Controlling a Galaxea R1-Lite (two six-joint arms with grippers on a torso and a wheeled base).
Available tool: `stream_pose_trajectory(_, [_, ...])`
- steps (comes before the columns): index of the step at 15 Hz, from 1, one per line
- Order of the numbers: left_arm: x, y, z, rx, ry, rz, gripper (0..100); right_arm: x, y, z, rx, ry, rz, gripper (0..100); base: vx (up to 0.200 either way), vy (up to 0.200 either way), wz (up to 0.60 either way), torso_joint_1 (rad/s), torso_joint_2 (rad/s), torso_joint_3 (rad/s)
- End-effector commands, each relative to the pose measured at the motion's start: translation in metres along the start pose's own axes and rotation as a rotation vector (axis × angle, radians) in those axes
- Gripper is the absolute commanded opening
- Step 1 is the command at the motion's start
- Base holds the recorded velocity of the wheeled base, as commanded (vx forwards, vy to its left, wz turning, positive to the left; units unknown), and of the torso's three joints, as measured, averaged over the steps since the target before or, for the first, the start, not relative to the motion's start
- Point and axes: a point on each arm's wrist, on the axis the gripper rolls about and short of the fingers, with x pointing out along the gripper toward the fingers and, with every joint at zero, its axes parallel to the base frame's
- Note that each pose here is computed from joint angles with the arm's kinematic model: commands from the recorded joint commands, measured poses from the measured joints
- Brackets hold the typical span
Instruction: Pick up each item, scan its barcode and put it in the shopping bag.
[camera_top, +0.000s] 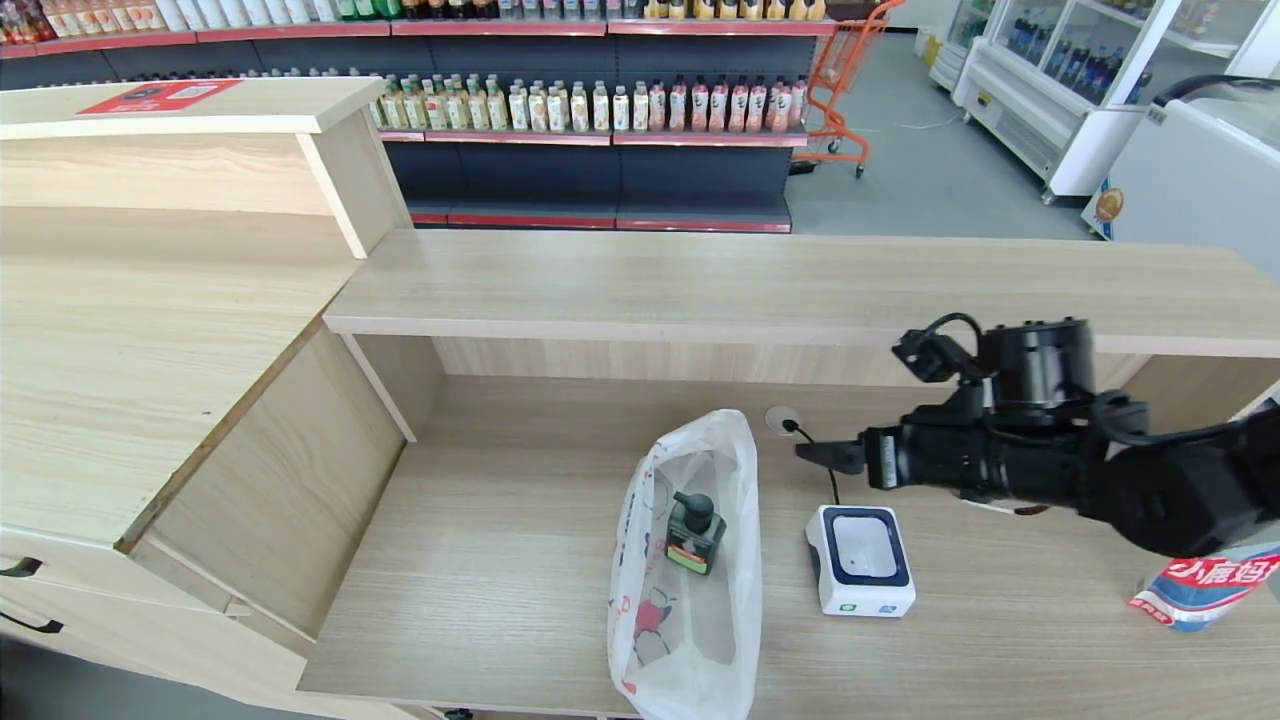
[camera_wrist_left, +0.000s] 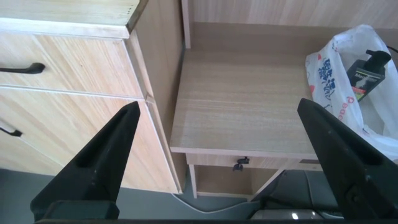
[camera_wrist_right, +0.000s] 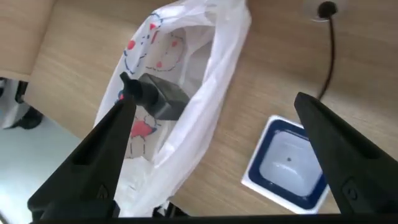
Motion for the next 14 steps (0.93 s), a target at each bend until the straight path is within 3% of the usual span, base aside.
stream_pose_trajectory(1, [0.000,0.000,0.000,0.000,0.000,0.001,100,-0.090,-0.011,0.007,-0.032,-0.133,-0.128,100,0.000,0.000,0.00,0.000,0.00,0.000])
stream_pose_trajectory(3, [0.000,0.000,0.000,0.000,0.000,0.000,100,-0.120,-0.008,0.004,-0.101,-0.191,-0.187,100,0.000,0.000,0.00,0.000,0.00,0.000])
stream_pose_trajectory(9, [0.000,0.000,0.000,0.000,0.000,0.000,100,-0.189,0.021,-0.068,-0.087,-0.215,-0.250,100,0.000,0.000,0.00,0.000,0.00,0.000])
stream_pose_trajectory(14, [0.000,0.000,0.000,-0.018,0.000,0.000,100,-0.200,0.025,-0.059,-0.039,-0.211,-0.248,100,-0.040,-0.040,0.00,0.000,0.00,0.000])
